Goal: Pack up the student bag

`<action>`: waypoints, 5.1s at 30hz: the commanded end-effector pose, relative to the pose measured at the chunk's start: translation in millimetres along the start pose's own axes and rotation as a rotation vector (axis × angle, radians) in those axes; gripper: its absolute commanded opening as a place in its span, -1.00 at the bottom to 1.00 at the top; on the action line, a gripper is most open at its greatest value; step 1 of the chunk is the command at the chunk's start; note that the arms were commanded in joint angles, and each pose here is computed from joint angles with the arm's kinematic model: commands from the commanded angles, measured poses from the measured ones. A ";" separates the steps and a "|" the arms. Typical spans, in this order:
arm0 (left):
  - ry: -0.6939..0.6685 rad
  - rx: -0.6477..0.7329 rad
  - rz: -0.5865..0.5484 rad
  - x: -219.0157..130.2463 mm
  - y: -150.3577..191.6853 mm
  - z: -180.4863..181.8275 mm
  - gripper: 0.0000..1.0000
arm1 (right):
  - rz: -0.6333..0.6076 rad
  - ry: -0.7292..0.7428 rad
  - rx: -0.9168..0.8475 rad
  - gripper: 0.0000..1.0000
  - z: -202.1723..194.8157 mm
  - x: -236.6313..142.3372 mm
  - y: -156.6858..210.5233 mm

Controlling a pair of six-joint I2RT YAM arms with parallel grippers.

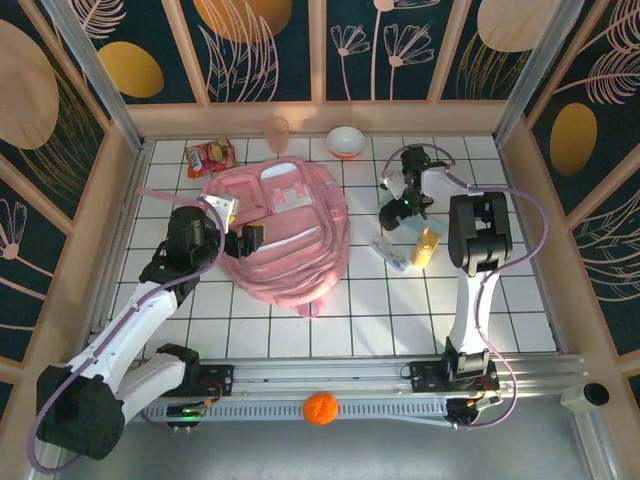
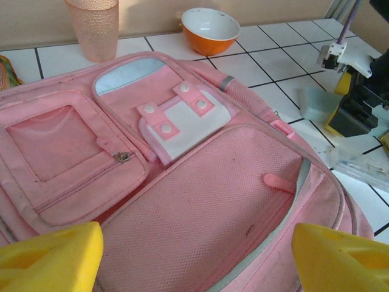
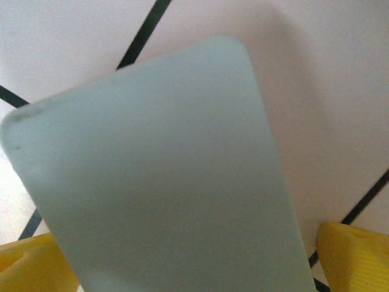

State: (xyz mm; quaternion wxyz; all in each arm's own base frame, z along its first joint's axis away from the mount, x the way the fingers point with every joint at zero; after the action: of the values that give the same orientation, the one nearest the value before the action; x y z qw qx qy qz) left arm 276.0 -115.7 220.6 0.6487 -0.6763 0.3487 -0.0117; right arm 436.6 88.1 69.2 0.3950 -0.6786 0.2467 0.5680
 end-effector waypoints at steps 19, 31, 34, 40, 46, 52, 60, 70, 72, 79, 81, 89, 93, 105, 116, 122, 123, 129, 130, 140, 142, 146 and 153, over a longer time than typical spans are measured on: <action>0.104 0.223 -0.035 0.1 -10.4 -13.2 0.47 | -0.155 -0.018 0.058 0.20 -12.4 -56.1 -21.9; 0.198 0.649 0.099 27.7 24.8 -54.6 0.63 | -0.741 0.128 0.127 0.06 -3.3 -227.1 -49.5; 0.157 0.686 0.171 45.7 40.9 -55.5 0.70 | -0.895 0.073 0.113 0.06 17.7 -261.2 -39.9; 0.017 0.669 0.179 66.0 41.6 -45.7 0.78 | -1.027 -0.014 0.113 0.04 47.2 -279.3 -21.8; -0.035 0.662 0.249 81.5 54.8 -36.0 0.72 | -1.010 -0.048 0.116 0.02 62.1 -273.3 -16.4; -0.034 0.591 0.161 71.1 9.3 -46.4 -0.78 | -1.043 -0.119 0.161 -0.02 77.4 -286.2 -13.5; -0.029 0.447 -0.084 26.0 -81.3 -65.3 -1.00 | -0.953 -0.325 0.473 -0.07 114.6 -266.4 -10.3; -0.035 0.288 -0.144 25.5 -108.4 -68.7 -1.00 | -0.792 -0.621 1.100 -0.08 157.5 -233.6 13.5; -0.051 0.275 -0.136 28.6 -108.0 -66.6 -1.00 | -0.772 -0.707 1.190 -0.08 171.6 -227.5 17.7; -0.060 0.259 -0.136 31.7 -109.1 -65.5 -1.00 | -0.706 -0.834 1.365 -0.07 224.5 -207.7 20.0; -0.059 0.262 -0.135 31.9 -109.7 -65.8 -1.00 | -0.699 -0.833 1.407 -0.05 237.1 -203.9 16.9; -0.021 0.247 -0.166 26.2 -115.8 -71.2 -1.00 | -0.728 -0.815 1.560 -0.05 257.5 -184.3 4.4; -0.011 0.250 -0.176 22.1 -118.3 -72.8 -1.00 | -0.725 -0.806 1.587 -0.05 262.2 -168.2 -6.1; 0.036 0.238 -0.221 11.6 -126.6 -79.4 -1.00 | -0.706 -0.845 1.624 0.00 279.4 -129.5 -52.4; 0.088 0.235 -0.277 -3.7 -139.9 -87.7 -1.00 | -0.737 -0.817 1.702 0.11 259.7 -77.9 -93.7; 0.081 0.243 -0.287 -8.9 -144.4 -87.8 -1.00 | -0.739 -0.816 1.716 0.31 255.7 -61.6 -104.5; 0.080 0.242 -0.286 -8.7 -144.2 -87.6 -1.00 | -0.735 -0.824 1.719 0.36 256.3 -60.4 -104.9; 0.083 0.238 -0.280 -5.4 -142.5 -87.8 -1.00 | -0.703 -0.830 1.726 0.65 259.5 -56.3 -102.7; 0.085 0.237 -0.279 -4.8 -141.9 -87.7 -1.00 | -0.700 -0.834 1.723 0.67 260.4 -57.2 -102.6; 0.083 0.237 -0.271 -2.2 -138.5 -87.0 -1.00 | -0.683 -0.853 1.687 0.62 268.4 -67.4 -96.6; 0.070 0.239 -0.268 -1.9 -135.9 -85.0 -1.00 | -0.690 -0.848 1.650 0.62 269.6 -77.5 -91.8; 0.045 0.242 -0.246 1.3 -127.3 -80.5 -1.00 | -0.680 -0.914 1.609 0.63 269.3 -105.3 -71.4; 0.056 0.228 -0.239 7.2 -121.0 -80.7 -1.00 | -0.721 -0.868 1.555 0.66 249.7 -150.0 -20.4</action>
State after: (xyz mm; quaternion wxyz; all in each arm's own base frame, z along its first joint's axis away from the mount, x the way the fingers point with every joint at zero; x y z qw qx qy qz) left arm 299.1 -196.9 289.1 0.7226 -0.5958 0.3431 -0.0724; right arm 286.6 303.5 204.8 0.9401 0.0374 0.1643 0.2965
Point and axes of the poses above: each hand's point on the last joint's axis, 136 mm out from that joint toward the fingers, its own x axis out along the fingers, its own z axis along the line the jaws close on, y = z × x, the point moved 5 cm from there along -x, back along the fingers, and after that the axes turned 3 degrees about x, right-handed, at the moved point
